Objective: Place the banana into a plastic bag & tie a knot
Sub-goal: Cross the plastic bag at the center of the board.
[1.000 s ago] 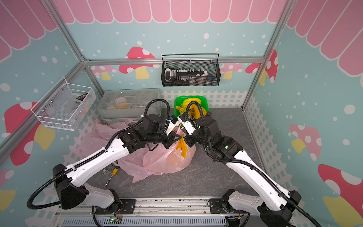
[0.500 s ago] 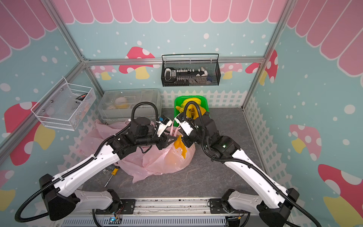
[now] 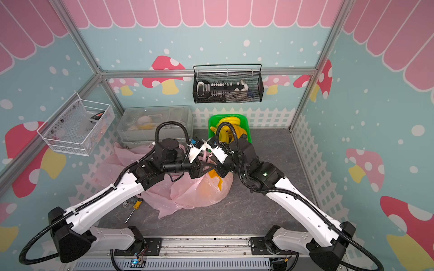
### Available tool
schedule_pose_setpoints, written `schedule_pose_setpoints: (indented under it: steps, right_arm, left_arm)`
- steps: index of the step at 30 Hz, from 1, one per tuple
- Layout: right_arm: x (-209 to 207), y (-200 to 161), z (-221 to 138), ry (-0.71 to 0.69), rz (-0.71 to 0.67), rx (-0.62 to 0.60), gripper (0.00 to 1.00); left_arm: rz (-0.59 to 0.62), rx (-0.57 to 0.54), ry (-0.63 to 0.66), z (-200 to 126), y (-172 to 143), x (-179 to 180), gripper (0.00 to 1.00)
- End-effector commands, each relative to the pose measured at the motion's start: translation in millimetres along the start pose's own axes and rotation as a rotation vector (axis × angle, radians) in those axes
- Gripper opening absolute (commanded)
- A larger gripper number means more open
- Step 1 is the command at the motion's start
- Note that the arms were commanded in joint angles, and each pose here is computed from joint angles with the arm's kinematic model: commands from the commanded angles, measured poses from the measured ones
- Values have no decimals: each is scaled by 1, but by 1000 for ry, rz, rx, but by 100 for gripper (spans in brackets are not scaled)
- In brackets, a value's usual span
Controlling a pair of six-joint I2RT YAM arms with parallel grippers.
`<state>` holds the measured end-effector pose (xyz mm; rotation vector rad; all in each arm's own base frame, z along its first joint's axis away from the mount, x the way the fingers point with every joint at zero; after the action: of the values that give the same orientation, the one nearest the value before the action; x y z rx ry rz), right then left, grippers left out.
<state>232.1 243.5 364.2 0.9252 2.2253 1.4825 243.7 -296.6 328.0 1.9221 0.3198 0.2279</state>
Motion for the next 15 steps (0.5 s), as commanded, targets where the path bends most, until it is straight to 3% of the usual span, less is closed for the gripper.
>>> schedule_pose_setpoints:
  steps: [1, 5, 15]
  right_arm:
    - [7, 14, -3, 31, -42, -49, 0]
    - [10, 14, -2, 57, -43, -54, 0]
    - [14, 4, 3, 93, 0, -45, 0]
  left_arm:
    - [31, -24, -49, 5, 10, -3, 52]
    - [28, -19, -61, 11, 10, -1, 50]
    - [8, -28, -54, 20, 10, 6, 21]
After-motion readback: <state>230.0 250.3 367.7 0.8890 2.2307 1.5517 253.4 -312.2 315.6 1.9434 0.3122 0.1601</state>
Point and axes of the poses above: each gripper's point midway between its finger pads, its own z axis out along the fingers, its own x axis along the line the jaws close on, y = z × x, the point moved 4 cm from there along -z, back along the fingers, and after that the axes turned 13 degrees about z, right-handed, at the moved point
